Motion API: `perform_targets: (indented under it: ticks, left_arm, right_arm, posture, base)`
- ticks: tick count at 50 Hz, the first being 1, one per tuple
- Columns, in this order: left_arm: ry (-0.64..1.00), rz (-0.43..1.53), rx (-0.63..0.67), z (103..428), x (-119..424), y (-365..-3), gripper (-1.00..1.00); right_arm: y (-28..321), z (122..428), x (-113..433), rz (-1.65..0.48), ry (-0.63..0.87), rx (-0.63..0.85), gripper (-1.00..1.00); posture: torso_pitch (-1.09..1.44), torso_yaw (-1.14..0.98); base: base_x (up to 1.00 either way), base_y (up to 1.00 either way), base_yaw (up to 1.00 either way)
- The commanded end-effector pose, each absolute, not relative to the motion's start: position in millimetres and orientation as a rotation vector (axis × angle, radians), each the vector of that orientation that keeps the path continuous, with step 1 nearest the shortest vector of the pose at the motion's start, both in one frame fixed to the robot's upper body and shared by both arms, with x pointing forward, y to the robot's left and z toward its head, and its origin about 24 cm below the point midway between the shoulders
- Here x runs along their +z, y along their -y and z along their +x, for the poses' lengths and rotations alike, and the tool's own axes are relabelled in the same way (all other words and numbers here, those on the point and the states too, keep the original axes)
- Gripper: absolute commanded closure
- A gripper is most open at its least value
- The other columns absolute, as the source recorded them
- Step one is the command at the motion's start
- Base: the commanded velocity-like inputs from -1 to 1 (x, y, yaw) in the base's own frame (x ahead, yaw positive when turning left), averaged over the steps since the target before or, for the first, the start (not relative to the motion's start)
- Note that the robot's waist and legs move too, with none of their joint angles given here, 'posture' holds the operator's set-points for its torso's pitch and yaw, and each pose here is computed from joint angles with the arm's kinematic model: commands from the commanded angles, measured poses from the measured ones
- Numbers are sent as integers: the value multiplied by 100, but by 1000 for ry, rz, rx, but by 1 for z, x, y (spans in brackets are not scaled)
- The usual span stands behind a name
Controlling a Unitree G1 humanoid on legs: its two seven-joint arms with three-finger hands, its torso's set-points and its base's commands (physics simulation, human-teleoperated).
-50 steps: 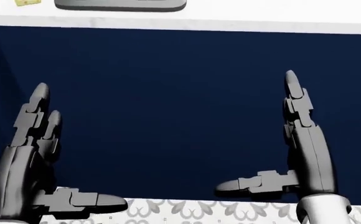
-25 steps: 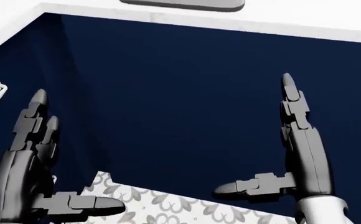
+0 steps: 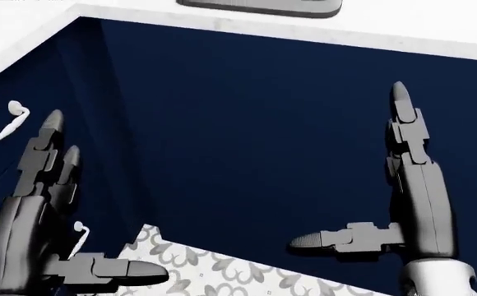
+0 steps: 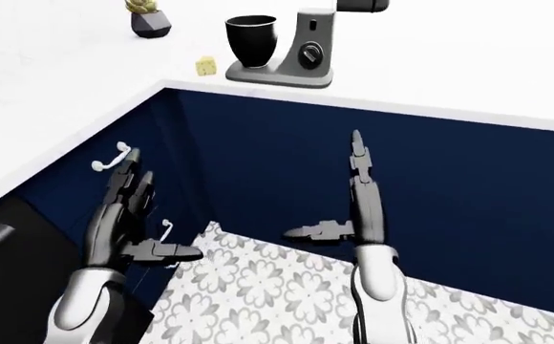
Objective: Place the cheese in the stand mixer bowl.
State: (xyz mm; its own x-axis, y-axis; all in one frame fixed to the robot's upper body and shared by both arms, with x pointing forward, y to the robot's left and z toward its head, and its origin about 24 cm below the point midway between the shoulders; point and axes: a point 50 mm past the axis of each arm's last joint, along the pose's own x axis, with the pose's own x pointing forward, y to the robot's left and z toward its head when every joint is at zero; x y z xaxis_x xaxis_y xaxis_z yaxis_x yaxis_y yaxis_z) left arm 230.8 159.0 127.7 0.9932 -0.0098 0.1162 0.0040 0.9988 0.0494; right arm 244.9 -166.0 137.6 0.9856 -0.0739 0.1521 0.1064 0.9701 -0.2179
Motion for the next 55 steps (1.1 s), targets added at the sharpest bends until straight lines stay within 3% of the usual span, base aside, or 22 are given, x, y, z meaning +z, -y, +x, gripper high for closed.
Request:
perform_targets:
  ticks: [1,55]
  left_arm:
    - [178,49,-19,229,138,-155,-100]
    - [179,54,-16,225,138,-157,-100]
  right_arm:
    - [168,244,149,-238,204,-102,-100]
    - [169,242,149,-240,203,-113,-100]
  posture:
    - [0,0]
    - [0,0]
  base:
    - [19,0,0]
    - [19,0,0]
